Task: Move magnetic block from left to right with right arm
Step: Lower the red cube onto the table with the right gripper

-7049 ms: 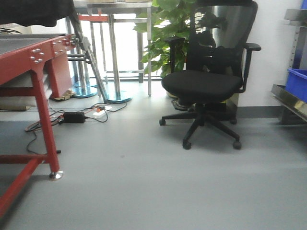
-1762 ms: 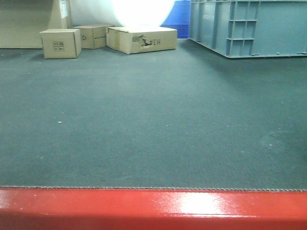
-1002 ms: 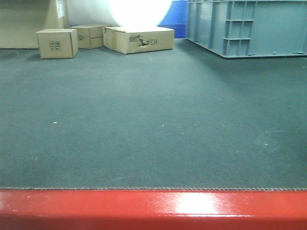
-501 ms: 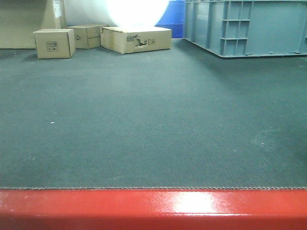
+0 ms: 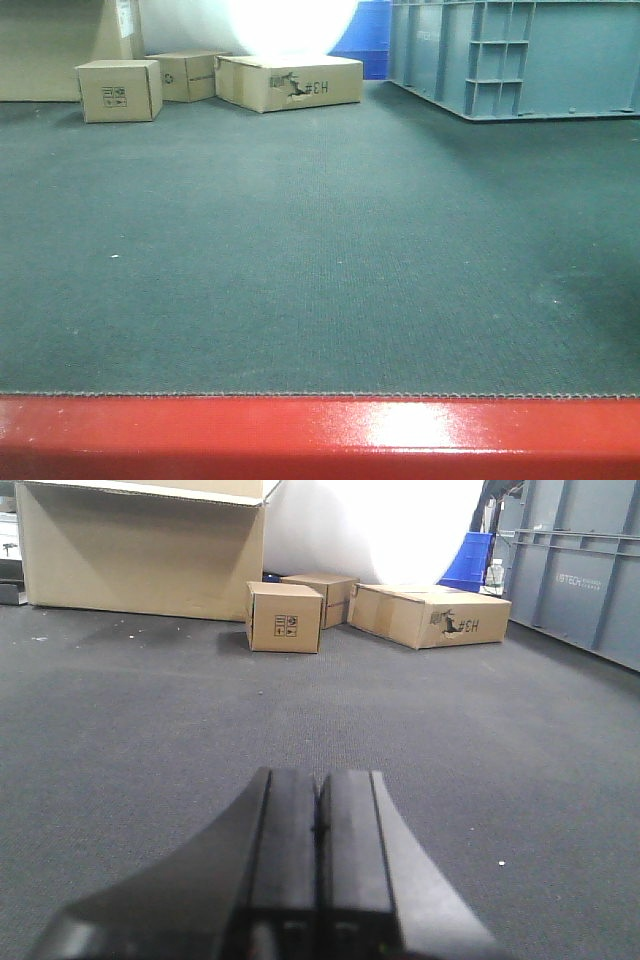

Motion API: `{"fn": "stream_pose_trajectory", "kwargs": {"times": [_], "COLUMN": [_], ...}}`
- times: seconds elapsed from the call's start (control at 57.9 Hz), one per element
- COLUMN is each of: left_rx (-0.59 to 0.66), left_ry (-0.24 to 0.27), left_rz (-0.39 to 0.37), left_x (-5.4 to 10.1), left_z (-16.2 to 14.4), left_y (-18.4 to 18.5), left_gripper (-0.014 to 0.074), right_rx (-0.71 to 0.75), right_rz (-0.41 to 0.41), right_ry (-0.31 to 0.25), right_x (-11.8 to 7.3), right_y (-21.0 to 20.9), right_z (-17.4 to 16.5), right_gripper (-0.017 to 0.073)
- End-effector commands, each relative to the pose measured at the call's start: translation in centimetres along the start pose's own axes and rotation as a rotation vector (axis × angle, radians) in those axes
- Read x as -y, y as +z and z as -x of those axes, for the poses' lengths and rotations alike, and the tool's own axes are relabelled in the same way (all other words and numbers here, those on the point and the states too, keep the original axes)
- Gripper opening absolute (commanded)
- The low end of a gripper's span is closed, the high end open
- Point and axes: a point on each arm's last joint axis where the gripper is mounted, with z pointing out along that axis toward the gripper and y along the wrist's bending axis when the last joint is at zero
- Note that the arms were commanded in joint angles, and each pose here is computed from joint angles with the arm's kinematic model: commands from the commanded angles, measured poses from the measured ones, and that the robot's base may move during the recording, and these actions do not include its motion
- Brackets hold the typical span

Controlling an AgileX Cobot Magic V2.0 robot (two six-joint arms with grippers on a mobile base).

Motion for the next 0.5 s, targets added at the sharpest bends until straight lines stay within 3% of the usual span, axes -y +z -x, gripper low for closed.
{"fn": "stream_pose_trajectory", "kwargs": {"times": [0.0,0.173,0.363,0.484], "left_rx": [0.087,0.087,0.087,0.087], "left_ry": [-0.003,-0.003,-0.003,-0.003], "left_rz": [-0.001,-0.001,-0.001,-0.001], "left_x": [0.0,0.0,0.0,0.0], "left_z": [0.5,0.5,0.5,0.5], "left_y": [-0.1,-0.1,-0.1,-0.1], "left_gripper": [-0.0126,-0.0126,-0.0126,-0.0126], "right_rx": [-0.001,-0.277,-0.425,-0.523], "right_rz": [0.003,0.090,0.168,0.167], "right_ry": [-0.008,0.046,0.110,0.143], "right_x": [-0.1,-3.0,-7.7,-10.6], "right_y": [1.3,4.1,6.2,8.1], "right_z": [1.2,0.0,1.4,2.2], "right_gripper": [0.0370,0.0370,0.0370,0.0370]}}
